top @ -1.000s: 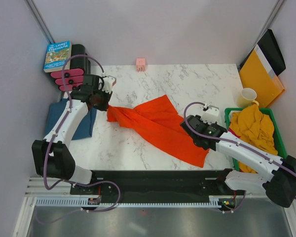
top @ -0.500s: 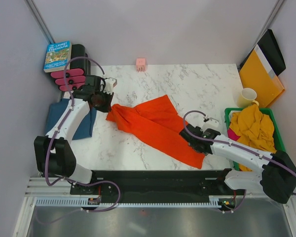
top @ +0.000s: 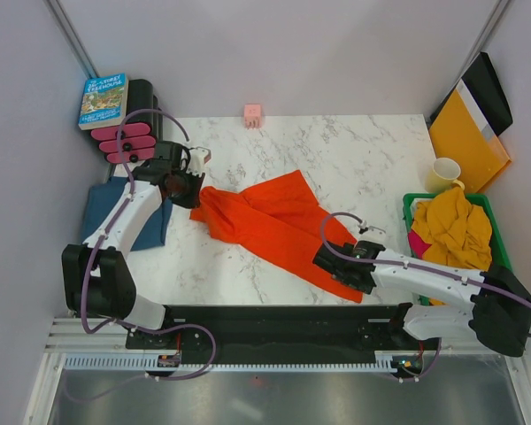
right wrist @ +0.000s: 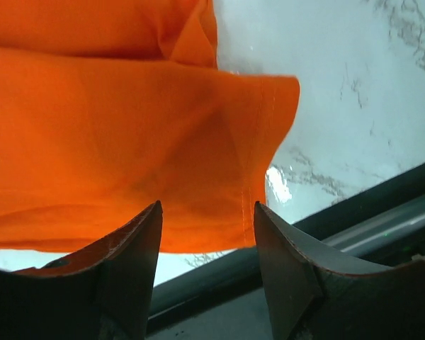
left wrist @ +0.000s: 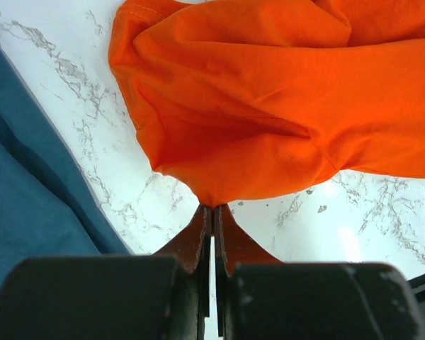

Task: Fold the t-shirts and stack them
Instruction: Flatten out the tshirt

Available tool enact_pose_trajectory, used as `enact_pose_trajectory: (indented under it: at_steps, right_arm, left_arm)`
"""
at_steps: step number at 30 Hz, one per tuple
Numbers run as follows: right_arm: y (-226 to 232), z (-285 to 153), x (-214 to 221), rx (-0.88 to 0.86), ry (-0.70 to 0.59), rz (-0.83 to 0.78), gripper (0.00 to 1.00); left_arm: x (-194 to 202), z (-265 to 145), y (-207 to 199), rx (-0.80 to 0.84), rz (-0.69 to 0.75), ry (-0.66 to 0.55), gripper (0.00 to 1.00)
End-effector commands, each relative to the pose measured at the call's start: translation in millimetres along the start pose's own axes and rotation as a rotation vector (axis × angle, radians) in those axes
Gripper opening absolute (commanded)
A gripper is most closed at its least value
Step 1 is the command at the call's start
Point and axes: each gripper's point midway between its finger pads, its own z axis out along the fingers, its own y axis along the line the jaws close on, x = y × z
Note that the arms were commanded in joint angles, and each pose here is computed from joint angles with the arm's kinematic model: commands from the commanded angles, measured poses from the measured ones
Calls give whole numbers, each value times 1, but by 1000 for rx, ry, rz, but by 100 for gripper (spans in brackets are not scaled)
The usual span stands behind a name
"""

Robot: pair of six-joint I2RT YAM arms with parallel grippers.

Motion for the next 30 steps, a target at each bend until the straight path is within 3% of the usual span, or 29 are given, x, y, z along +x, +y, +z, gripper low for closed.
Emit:
enact_pose_trajectory:
  at_steps: [1,7,17,23,26,27,30]
  right_arm:
    - [-9,-11,14,28,33,53,63]
    - [-14,-13,18,89,10,69,64]
    - [-24,22,65,139,122,180,64]
    - [-21,25,67,154,121,171,62]
    - [-16,26,73,139,148,184,43]
    - [-14,25,75,131,156,189,32]
    - [-8,24,77,110,155,202,19]
  left_arm:
    - [-6,-8,-4,16,0,-45,2]
    - [-4,-11,-2,-3,17,-56,2]
    - [1,-21,-6,7,43,-82,2]
    - [12,-19,-11,24,49,-66,2]
    - [13,-22,-9,12,58,-71,2]
    - [13,-22,-9,10,62,-72,2]
    - [12,-25,-7,2,69,-80,2]
